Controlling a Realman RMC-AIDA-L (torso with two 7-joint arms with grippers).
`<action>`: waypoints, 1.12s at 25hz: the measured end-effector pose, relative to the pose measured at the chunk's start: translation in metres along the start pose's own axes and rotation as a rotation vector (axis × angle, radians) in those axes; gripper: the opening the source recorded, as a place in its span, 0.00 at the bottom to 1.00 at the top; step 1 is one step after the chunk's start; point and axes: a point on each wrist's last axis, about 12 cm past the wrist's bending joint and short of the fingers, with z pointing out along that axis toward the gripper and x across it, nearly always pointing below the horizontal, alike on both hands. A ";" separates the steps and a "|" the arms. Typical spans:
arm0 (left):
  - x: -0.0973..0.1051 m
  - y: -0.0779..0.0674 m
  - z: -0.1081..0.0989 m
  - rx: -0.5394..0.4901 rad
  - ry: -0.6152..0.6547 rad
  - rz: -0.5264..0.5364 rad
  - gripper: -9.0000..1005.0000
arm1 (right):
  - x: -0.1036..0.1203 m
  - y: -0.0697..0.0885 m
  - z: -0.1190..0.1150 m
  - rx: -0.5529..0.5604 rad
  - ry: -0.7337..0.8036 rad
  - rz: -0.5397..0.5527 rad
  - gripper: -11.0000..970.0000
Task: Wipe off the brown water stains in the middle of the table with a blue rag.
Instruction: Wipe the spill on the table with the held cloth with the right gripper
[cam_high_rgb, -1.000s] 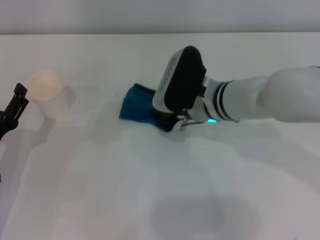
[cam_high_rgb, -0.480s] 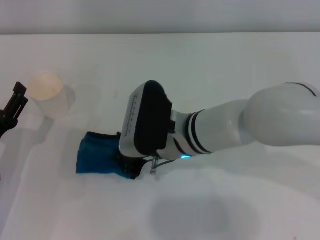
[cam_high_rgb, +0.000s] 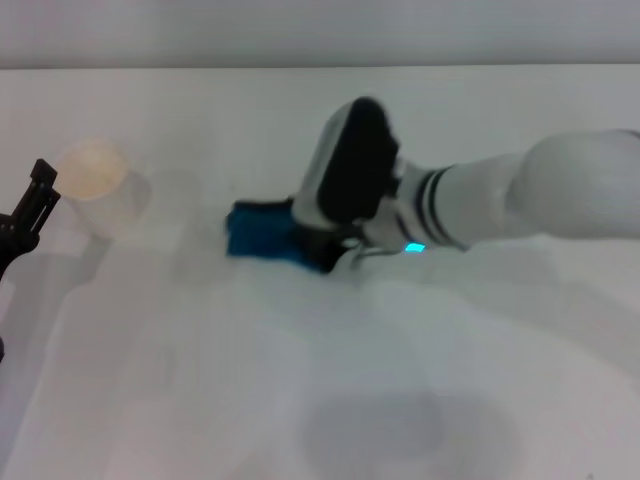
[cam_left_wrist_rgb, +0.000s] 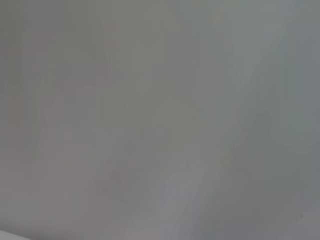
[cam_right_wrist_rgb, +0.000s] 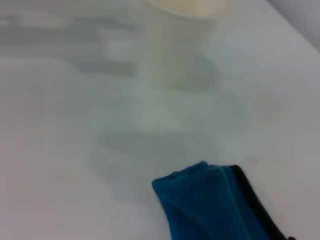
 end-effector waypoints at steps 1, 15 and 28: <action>0.000 0.000 0.000 0.001 0.001 0.000 0.89 | 0.004 -0.008 -0.001 0.021 0.011 0.022 0.07; -0.002 0.002 0.001 0.008 -0.005 -0.013 0.89 | 0.049 -0.059 -0.031 0.097 0.103 0.176 0.07; -0.005 0.003 -0.001 0.010 -0.016 -0.009 0.89 | 0.058 -0.073 -0.083 -0.099 0.166 0.191 0.07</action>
